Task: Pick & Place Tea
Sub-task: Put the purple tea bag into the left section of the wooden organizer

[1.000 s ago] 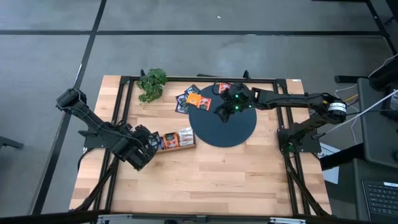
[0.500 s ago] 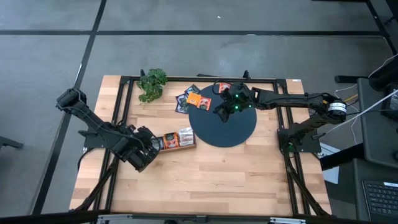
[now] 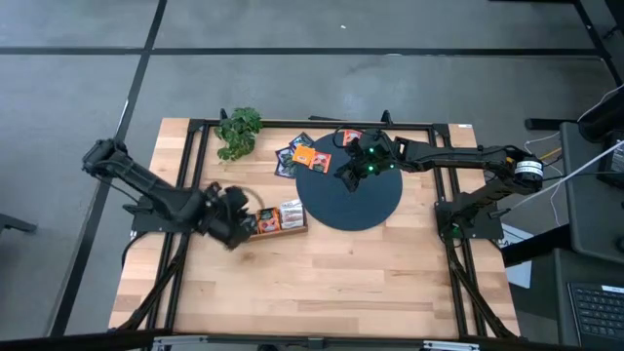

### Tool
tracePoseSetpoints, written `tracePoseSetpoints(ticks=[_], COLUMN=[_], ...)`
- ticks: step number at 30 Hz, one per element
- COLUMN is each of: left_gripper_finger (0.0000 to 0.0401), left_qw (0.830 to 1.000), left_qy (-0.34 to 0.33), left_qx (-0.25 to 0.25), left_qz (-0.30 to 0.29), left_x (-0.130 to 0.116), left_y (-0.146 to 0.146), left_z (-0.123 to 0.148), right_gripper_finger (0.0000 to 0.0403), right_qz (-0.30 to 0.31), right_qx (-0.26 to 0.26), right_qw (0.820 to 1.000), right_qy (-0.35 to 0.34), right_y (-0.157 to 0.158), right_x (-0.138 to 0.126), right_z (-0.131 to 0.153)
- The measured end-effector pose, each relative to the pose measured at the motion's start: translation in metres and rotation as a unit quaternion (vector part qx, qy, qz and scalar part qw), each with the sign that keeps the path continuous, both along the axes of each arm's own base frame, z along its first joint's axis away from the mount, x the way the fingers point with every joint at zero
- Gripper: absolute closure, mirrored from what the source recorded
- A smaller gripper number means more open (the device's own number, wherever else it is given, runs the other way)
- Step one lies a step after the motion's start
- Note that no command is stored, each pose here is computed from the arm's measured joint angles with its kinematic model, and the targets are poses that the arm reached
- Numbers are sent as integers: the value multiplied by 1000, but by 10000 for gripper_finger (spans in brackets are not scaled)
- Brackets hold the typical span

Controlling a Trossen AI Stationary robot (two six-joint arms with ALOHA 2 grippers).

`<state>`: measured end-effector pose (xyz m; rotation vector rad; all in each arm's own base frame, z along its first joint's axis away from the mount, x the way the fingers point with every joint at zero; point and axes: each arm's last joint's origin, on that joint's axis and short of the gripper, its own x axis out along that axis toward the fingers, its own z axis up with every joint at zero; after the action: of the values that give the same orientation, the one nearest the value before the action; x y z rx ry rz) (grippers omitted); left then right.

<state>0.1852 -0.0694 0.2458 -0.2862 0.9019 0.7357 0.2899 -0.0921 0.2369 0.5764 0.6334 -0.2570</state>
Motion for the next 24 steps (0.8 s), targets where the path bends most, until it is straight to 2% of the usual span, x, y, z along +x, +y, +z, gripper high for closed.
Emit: tracePoseSetpoints(ticks=[7, 12, 16, 20, 24], left_gripper_finger=[324, 324, 324, 324, 324], left_qw=[996, 982, 972, 968, 970], left_qy=[-74, -165, -205, -204, -162], left_qx=[-29, -58, -62, -87, -106], left_qz=[-41, -67, -94, -120, -145], left_x=[45, 70, 84, 96, 115], left_y=[53, 105, 140, 163, 180], left_z=[16, 24, 20, 6, -9], right_gripper_finger=[281, 281, 281, 281, 281], right_qz=[0, -6, -14, -31, -33], right_qx=[-3, 4, 14, 28, 22], right_qw=[1000, 1000, 1000, 999, 999], right_qy=[1, 2, 4, 15, 17], right_y=[2, 7, 11, 17, 29], right_x=[1, 2, 3, 3, 6], right_z=[0, 0, 0, -2, -2])
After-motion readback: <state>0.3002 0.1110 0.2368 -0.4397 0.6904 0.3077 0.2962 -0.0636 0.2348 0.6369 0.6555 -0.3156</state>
